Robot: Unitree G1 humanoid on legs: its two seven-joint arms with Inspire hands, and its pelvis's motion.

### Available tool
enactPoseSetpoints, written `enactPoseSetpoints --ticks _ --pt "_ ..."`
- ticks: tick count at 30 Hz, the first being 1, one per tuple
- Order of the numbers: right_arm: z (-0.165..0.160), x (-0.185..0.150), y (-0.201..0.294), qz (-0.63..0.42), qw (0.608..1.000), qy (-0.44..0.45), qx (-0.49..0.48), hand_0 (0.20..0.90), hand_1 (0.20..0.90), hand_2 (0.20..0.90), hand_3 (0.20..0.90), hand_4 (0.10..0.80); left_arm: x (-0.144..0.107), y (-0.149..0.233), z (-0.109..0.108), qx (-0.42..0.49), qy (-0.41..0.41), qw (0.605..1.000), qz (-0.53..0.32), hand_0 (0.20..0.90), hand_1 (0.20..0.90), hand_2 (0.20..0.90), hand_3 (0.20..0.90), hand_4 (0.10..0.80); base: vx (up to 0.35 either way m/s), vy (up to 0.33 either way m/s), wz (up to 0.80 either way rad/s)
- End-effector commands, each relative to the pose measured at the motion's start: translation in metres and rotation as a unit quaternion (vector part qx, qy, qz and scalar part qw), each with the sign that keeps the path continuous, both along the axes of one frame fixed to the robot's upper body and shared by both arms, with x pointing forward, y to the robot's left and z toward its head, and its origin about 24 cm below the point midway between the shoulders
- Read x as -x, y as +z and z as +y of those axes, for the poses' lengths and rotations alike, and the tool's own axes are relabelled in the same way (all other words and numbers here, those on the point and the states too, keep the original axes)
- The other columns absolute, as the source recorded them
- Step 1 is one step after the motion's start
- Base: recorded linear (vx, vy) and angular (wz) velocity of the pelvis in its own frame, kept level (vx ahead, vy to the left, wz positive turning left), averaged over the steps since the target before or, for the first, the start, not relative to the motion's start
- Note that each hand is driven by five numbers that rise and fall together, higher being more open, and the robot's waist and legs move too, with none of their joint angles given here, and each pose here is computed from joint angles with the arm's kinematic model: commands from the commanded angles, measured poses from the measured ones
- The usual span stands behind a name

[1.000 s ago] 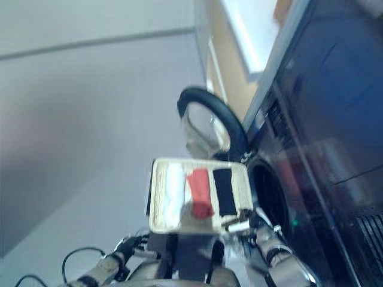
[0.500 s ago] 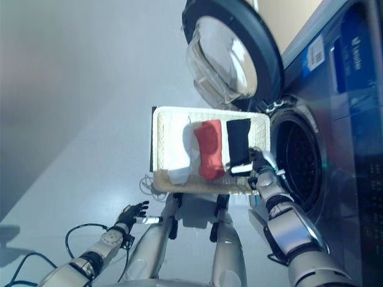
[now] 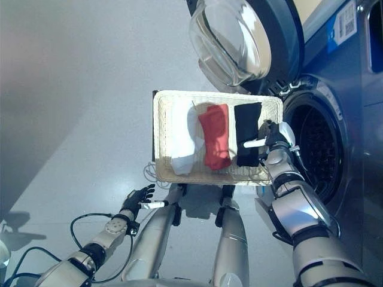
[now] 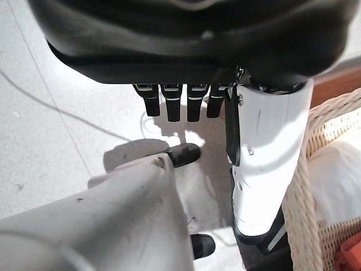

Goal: Pick up the clothes and place them into the washing machine

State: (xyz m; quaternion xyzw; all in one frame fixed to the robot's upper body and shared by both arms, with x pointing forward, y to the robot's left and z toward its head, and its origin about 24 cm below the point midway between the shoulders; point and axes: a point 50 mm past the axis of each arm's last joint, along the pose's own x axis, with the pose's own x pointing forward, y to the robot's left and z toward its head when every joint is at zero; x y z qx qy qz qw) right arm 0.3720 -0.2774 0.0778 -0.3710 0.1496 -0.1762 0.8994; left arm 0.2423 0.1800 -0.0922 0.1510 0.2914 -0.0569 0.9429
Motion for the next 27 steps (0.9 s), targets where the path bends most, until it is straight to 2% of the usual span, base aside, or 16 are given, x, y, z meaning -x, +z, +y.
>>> enactPoseSetpoints --ticks 1,17,27 --pt "-0.014 0.0 0.016 -0.024 0.999 -0.005 0.036 0.9 0.9 0.9 0.9 0.8 0.006 -0.001 0.011 0.003 0.038 0.999 -0.01 0.9 0.9 0.9 0.9 0.8 0.006 0.012 0.05" --pt "0.001 0.002 -0.003 0.014 0.997 0.023 0.065 0.9 0.9 0.9 0.9 0.8 0.015 -0.007 0.011 0.002 0.037 0.999 0.003 0.9 0.9 0.9 0.9 0.8 0.031 -0.001 0.09" --pt "-0.017 0.005 0.006 0.02 0.995 -0.014 0.095 0.9 0.9 0.9 0.9 0.8 0.009 -0.002 0.003 0.0 0.018 1.0 -0.013 0.9 0.9 0.9 0.9 0.8 0.015 -0.002 0.2"
